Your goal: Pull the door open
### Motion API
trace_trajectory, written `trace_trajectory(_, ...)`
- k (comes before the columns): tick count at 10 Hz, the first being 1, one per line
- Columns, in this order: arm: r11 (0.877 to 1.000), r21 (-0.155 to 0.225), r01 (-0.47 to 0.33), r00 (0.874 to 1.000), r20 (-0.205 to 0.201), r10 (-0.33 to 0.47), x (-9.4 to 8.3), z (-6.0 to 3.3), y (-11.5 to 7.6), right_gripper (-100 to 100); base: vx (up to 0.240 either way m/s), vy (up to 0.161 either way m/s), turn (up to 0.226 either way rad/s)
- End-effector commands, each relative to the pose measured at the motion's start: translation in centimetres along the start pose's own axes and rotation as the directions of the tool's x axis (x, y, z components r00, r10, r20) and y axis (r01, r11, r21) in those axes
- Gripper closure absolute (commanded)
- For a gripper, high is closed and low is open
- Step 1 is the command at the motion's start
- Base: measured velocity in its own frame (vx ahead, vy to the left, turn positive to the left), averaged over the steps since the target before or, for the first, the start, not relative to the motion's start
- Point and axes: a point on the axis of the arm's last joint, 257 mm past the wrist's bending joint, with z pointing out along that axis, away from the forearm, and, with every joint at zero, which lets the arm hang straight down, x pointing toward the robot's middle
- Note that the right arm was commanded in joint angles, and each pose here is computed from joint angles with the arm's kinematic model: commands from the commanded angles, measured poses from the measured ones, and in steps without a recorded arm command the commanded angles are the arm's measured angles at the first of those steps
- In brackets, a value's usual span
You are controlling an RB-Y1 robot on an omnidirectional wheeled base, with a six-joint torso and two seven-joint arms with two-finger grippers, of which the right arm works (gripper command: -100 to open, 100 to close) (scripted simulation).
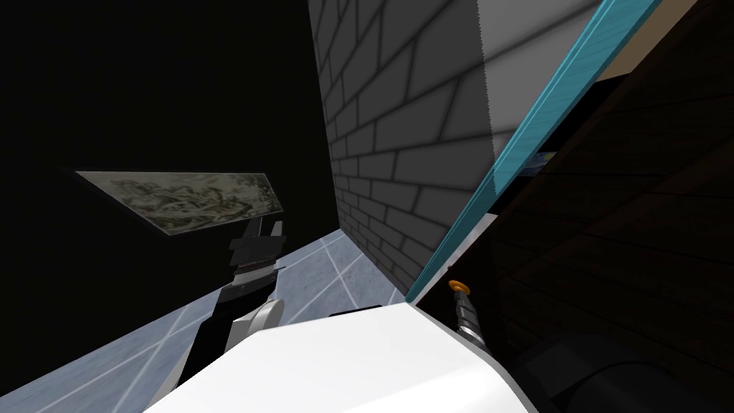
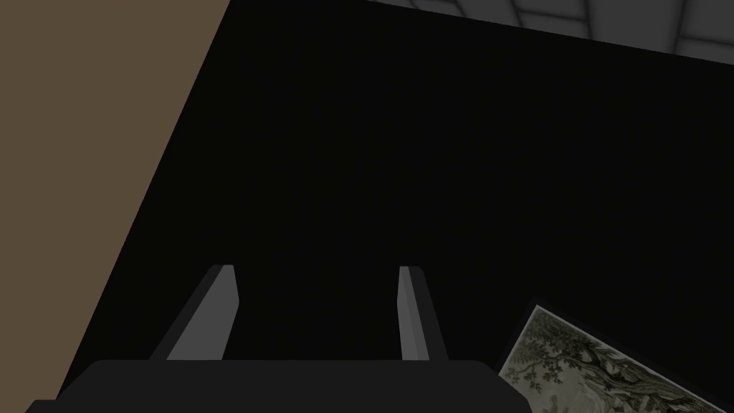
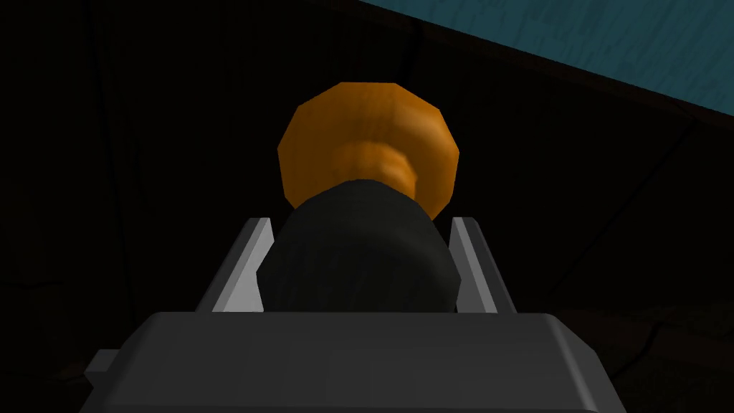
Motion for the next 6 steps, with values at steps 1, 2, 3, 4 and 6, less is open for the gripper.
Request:
trace_trajectory(1, 0.999, 0.002, -0.053, 0.999, 0.003, 0.053, -0.03, -0.15, -0.11, 100, -0.033, 0.017, 0.04)
trace_trajectory(2, 0.998, 0.002, -0.062, 0.998, 0.003, 0.062, -0.03, -0.15, -0.11, 100, -0.027, 0.009, 0.031)
trace_trajectory(3, 0.995, 0.003, -0.1, 0.995, 0.008, 0.1, -0.25, -0.2, -0.18, 100, -0.032, 0.006, 0.054)
trace_trajectory(4, 0.995, 0.003, -0.104, 0.995, 0.008, 0.104, -0.25, -0.2, -0.18, 100, -0.024, 0.007, 0.033)
trace_trajectory(6, 0.986, 0.004, -0.168, 0.986, 0.019, 0.168, -0.69, -0.31, -0.31, 100, -0.031, 0.017, 0.067)
